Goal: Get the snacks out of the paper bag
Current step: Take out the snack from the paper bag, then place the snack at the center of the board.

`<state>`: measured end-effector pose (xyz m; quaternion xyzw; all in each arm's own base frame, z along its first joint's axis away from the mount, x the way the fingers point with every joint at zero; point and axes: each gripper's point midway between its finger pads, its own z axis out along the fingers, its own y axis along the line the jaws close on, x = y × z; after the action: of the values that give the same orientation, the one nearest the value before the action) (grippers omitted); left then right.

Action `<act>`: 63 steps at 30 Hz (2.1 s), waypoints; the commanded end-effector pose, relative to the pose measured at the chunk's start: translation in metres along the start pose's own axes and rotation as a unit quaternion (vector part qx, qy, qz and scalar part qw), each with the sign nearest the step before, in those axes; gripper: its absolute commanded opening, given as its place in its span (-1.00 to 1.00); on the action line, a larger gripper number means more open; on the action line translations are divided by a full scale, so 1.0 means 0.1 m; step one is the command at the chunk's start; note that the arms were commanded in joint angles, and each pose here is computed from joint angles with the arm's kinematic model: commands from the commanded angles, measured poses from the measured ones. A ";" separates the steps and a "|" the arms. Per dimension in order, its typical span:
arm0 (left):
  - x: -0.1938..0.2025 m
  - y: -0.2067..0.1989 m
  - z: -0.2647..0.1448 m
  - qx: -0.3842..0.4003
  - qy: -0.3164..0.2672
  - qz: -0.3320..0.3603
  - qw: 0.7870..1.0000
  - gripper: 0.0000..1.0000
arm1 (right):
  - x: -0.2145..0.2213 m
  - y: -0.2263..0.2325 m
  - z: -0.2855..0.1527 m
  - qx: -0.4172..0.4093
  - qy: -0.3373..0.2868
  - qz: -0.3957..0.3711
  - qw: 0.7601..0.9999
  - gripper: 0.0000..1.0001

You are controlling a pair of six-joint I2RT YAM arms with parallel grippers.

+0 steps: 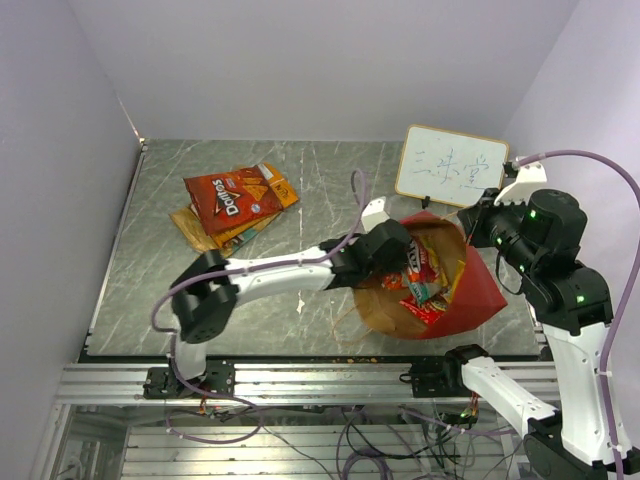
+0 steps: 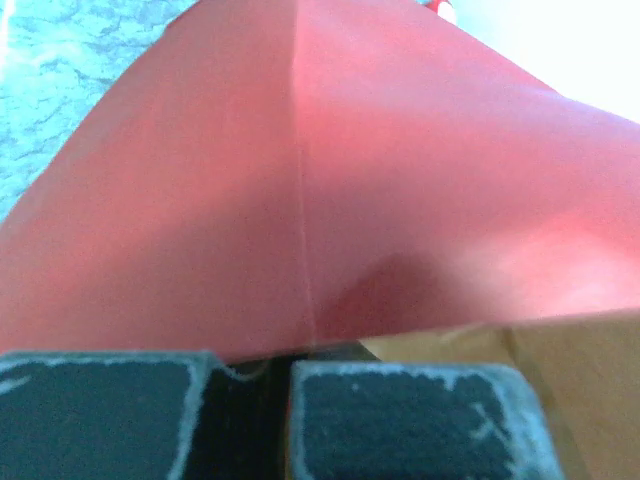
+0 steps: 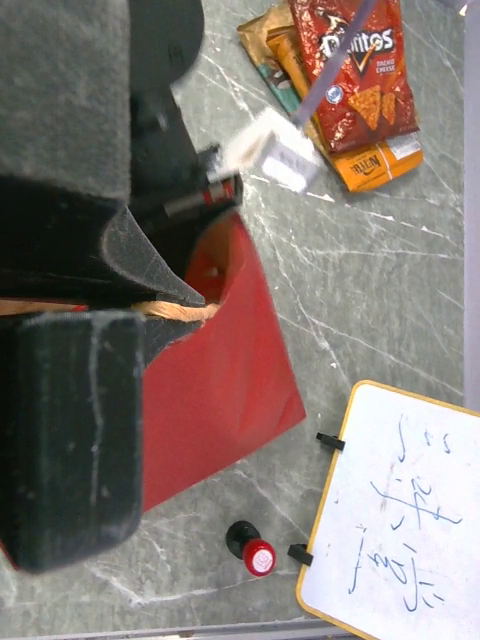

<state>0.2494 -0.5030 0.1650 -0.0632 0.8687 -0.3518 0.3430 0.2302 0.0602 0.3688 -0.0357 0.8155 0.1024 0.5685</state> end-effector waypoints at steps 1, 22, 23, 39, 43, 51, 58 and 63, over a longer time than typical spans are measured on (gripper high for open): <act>-0.30 -0.27 -0.56 0.084 -0.014 0.059 0.995 -0.86 | -0.12 0.00 -0.02 0.004 -0.027 0.016 1.000 -1.00; -1.55 0.07 -2.72 0.070 -0.141 0.118 0.980 -0.86 | 0.10 -0.13 0.10 0.046 -0.020 0.058 0.997 -1.00; -1.63 0.09 -2.80 0.062 -0.152 0.123 0.979 -0.86 | 0.12 -0.15 0.12 0.049 -0.018 0.059 0.997 -1.00; -2.84 1.47 -2.65 -0.256 -0.222 0.198 0.920 -0.86 | 0.15 -0.11 0.13 0.040 -0.020 0.079 0.996 -1.00; -3.13 1.93 -2.39 -0.314 -0.190 0.193 0.910 -0.86 | 0.13 -0.07 0.12 0.029 -0.016 0.066 0.997 -1.00; -3.48 2.88 -2.00 -0.390 -0.136 0.154 0.898 -0.86 | 0.16 0.02 0.11 0.000 0.003 0.042 0.999 -1.00; -3.49 3.41 -1.95 -0.479 -0.086 0.128 0.864 -0.86 | 0.16 0.11 0.09 -0.027 0.009 0.034 0.999 -1.00; -3.43 3.58 -1.99 -0.515 -0.054 0.112 0.848 -0.86 | 0.20 0.07 0.07 -0.023 0.010 0.009 1.000 -1.00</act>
<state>0.4341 -0.0156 0.2103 -0.1358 0.9109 0.1683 0.3514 0.2353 0.0721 0.3426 -0.0175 0.8240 0.1368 0.5495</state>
